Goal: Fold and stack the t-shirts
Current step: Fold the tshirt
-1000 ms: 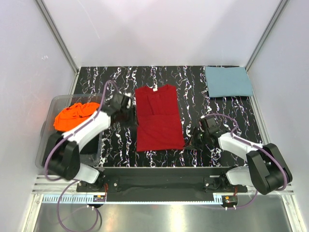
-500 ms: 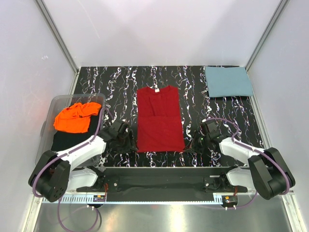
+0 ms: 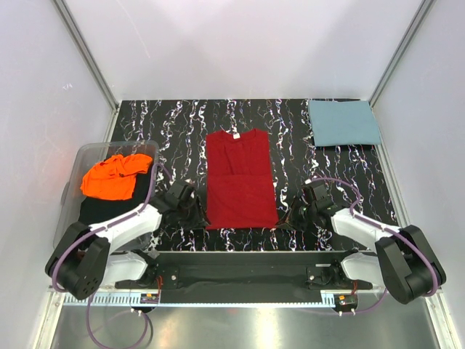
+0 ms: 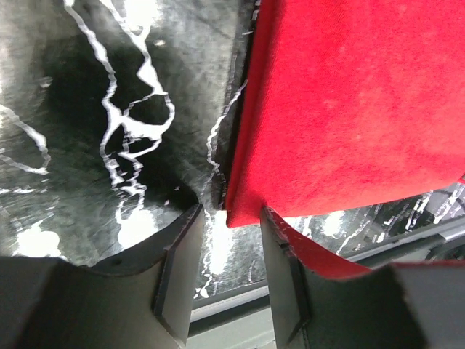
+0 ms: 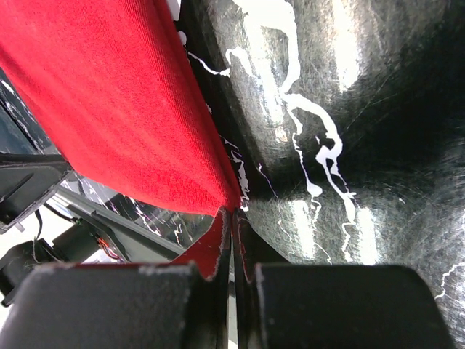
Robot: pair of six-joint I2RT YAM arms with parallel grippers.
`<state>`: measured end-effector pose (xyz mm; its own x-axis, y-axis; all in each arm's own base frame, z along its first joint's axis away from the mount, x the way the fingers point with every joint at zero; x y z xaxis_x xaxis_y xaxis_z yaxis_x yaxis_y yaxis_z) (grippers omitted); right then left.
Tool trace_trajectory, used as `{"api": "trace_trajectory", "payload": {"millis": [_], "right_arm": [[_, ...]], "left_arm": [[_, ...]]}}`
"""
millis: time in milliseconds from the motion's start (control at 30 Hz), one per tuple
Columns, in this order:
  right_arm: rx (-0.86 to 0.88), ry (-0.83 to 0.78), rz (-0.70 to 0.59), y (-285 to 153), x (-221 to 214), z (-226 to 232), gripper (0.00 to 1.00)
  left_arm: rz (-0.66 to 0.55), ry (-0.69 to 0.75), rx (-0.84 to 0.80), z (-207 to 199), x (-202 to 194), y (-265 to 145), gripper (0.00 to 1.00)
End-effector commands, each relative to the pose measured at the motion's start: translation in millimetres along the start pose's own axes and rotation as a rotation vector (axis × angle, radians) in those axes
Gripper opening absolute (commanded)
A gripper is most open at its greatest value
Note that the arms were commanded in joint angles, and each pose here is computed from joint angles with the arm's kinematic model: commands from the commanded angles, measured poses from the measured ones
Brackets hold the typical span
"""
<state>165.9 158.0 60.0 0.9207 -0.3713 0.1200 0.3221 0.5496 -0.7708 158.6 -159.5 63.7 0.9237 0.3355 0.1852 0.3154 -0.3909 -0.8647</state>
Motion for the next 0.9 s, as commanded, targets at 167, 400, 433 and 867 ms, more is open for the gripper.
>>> {"api": "trace_trajectory", "payload": {"millis": [167, 400, 433, 867], "right_arm": [[0.016, -0.017, -0.026, 0, 2, 3, 0.00], [0.050, -0.041, -0.066, -22, 4, 18, 0.00], [0.064, -0.047, -0.083, -27, 6, 23, 0.00], [0.097, -0.105, -0.180, -92, -1, 48, 0.00]], "left_arm": [[0.023, 0.013, 0.017, 5, -5, 7, 0.08], [-0.051, 0.067, -0.045, -23, 2, -37, 0.00], [-0.083, 0.075, -0.062, -31, 7, -46, 0.00], [-0.114, 0.174, -0.212, -78, -12, -107, 0.00]]}}
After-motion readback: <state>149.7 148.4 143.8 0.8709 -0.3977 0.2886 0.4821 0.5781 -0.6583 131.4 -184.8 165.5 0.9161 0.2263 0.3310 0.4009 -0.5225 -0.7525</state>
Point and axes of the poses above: each gripper's point midway between its finger pads, its own y axis out along the fingers, its own z axis along the line the jaws close on, x = y × z, the point moved 5 cm from there along -y, back along the fingers, and after that the axes turned 3 degrees about -y, right-handed, at the moved point
